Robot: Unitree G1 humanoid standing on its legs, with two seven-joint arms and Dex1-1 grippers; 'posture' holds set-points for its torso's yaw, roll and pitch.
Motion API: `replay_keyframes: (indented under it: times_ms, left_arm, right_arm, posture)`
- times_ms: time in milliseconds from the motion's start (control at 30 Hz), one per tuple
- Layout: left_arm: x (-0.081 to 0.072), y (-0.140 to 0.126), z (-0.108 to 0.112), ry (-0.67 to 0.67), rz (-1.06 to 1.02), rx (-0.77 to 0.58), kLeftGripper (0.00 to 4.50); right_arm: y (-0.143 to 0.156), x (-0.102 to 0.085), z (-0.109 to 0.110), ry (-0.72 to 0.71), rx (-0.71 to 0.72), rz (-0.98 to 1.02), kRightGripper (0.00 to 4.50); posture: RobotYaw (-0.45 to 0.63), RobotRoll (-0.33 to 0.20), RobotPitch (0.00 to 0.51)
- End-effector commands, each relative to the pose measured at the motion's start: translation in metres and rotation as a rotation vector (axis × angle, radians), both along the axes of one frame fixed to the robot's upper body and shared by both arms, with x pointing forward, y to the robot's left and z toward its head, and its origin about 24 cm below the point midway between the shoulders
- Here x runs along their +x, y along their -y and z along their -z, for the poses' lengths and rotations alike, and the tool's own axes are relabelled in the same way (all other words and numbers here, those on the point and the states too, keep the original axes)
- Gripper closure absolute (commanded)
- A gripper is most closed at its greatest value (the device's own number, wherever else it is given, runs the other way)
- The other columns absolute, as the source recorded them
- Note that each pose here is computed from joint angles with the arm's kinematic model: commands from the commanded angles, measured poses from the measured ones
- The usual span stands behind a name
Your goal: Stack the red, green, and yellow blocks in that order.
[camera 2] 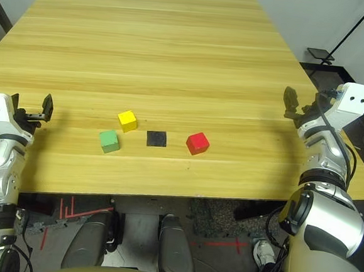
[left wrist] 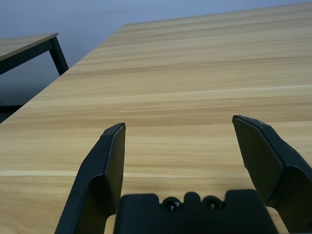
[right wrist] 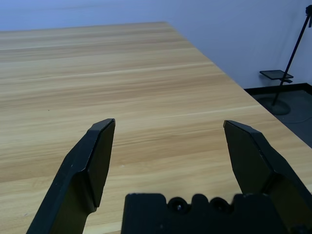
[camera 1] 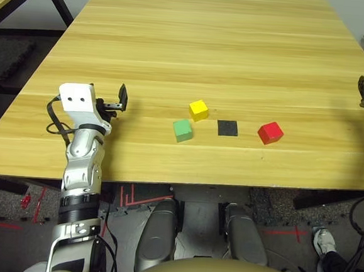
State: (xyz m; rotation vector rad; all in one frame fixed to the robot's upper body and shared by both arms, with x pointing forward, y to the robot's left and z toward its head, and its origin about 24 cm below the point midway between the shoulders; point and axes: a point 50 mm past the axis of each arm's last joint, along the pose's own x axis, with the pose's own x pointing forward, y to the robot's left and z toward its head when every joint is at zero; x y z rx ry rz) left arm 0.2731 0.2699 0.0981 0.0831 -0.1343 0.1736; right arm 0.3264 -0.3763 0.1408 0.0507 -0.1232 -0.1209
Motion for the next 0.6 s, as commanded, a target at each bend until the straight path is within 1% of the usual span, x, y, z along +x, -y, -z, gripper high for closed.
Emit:
replay_keyframes:
  times_ms: [33,100,133,167,267,300,367,400,433,500,533,567,600]
  left_arm:
    - [-0.005,0.002,0.008,-0.030,-0.009,-0.007,0.02]
    - [-0.006,0.004,0.009,-0.038,-0.001,-0.003,0.02]
    - [-0.006,0.004,0.006,-0.031,0.006,0.000,0.02]
    - [-0.006,0.005,0.002,-0.019,0.018,0.000,0.02]
    - [-0.005,0.011,-0.018,-0.008,0.125,0.004,0.02]
    - [-0.005,0.013,-0.027,0.003,0.165,0.005,0.02]
    - [-0.003,0.024,-0.063,0.028,0.366,0.056,0.02]
    - [-0.003,0.028,-0.074,0.026,0.434,0.072,0.02]
    - [-0.004,0.033,-0.080,-0.002,0.510,0.080,0.02]
    - [-0.009,0.048,-0.079,-0.107,0.693,0.112,0.02]
    - [-0.013,0.053,-0.078,-0.142,0.760,0.131,0.02]
    - [-0.016,0.060,-0.077,-0.176,0.828,0.154,0.02]
    - [-0.018,0.065,-0.075,-0.207,0.881,0.171,0.02]
  right_arm:
    - [0.007,-0.006,0.004,-0.031,-0.011,0.020,0.00]
    - [0.008,-0.007,0.004,-0.049,-0.032,0.011,0.00]
    - [0.007,-0.006,0.003,-0.057,-0.047,-0.009,0.00]
    - [0.006,-0.004,-0.001,-0.058,-0.061,-0.034,0.00]
    - [-0.006,0.005,-0.018,-0.086,-0.153,-0.208,0.00]
    - [-0.012,0.008,-0.023,-0.116,-0.198,-0.289,0.00]
    - [-0.032,0.009,-0.038,-0.286,-0.415,-0.660,0.00]
    - [-0.038,0.008,-0.042,-0.346,-0.477,-0.773,0.00]
    - [-0.043,0.006,-0.046,-0.400,-0.527,-0.899,0.00]
    - [-0.051,0.002,-0.050,-0.512,-0.628,-1.087,0.00]
    - [-0.054,0.000,-0.050,-0.557,-0.663,-1.151,0.00]
    - [-0.060,0.002,-0.051,-0.586,-0.703,-1.194,0.00]
    - [-0.065,0.005,-0.051,-0.596,-0.731,-1.224,0.00]
  posture:
    - [0.21,-0.135,0.114]
    - [0.21,-0.134,0.115]
    - [0.21,-0.131,0.136]
    - [0.20,-0.129,0.141]
    - [0.20,-0.131,0.160]
    - [0.21,-0.141,0.157]
    - [0.21,-0.161,0.148]
    - [0.22,-0.171,0.143]
    - [0.23,-0.176,0.138]
    - [0.25,-0.182,0.125]
    - [0.25,-0.182,0.125]
    - [0.26,-0.182,0.110]
    - [0.26,-0.182,0.106]
